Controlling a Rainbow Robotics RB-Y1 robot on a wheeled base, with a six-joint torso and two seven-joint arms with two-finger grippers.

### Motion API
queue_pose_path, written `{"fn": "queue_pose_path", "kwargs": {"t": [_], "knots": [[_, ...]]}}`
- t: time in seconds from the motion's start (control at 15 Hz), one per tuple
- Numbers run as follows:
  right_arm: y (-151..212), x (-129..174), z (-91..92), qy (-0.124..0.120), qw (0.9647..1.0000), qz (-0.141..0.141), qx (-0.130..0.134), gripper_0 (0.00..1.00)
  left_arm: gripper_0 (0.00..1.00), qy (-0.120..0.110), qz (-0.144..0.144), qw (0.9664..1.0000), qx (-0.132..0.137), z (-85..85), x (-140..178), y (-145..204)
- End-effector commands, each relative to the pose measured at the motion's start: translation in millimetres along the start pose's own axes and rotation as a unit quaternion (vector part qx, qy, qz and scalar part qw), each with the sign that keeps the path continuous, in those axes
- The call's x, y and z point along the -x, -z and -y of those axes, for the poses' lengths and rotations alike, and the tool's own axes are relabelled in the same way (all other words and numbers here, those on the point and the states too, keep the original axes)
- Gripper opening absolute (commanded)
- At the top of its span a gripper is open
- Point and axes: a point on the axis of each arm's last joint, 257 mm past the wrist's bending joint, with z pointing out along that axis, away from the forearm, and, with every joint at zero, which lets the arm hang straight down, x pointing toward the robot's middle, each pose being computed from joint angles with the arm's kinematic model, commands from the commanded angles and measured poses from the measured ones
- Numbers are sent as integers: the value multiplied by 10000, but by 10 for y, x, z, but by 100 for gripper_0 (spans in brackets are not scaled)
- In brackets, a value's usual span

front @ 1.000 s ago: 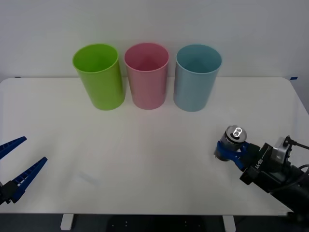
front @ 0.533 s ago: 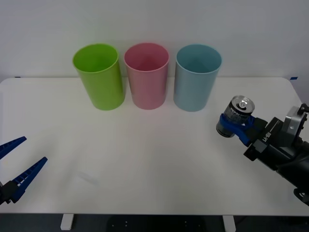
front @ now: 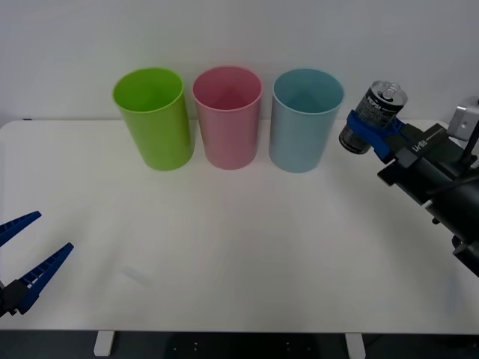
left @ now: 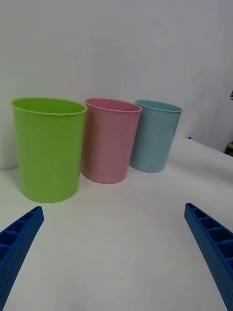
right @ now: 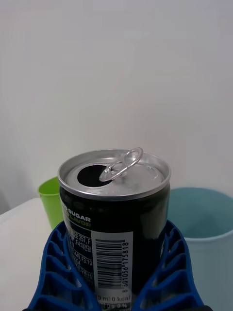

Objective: Grasp the object on the table and drop it into the matching bin: aluminum can to the light blue bin, PET bottle to the pink bin.

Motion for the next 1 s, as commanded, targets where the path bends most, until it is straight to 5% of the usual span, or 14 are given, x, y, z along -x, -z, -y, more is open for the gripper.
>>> {"fn": "queue_pose_path", "kwargs": {"t": [0.07, 0.53, 1.0], "knots": [[-232, 107, 179, 188, 9998, 25, -95, 0, 100, 0, 0, 10000, 0, 0, 0, 0], [-878, 186, 734, 603, 9976, -99, -331, 0, 100, 0, 0, 10000, 0, 0, 0, 0], [-1364, -50, 1014, 524, 9965, -392, -512, 0, 100, 0, 0, 10000, 0, 0, 0, 0]]}}
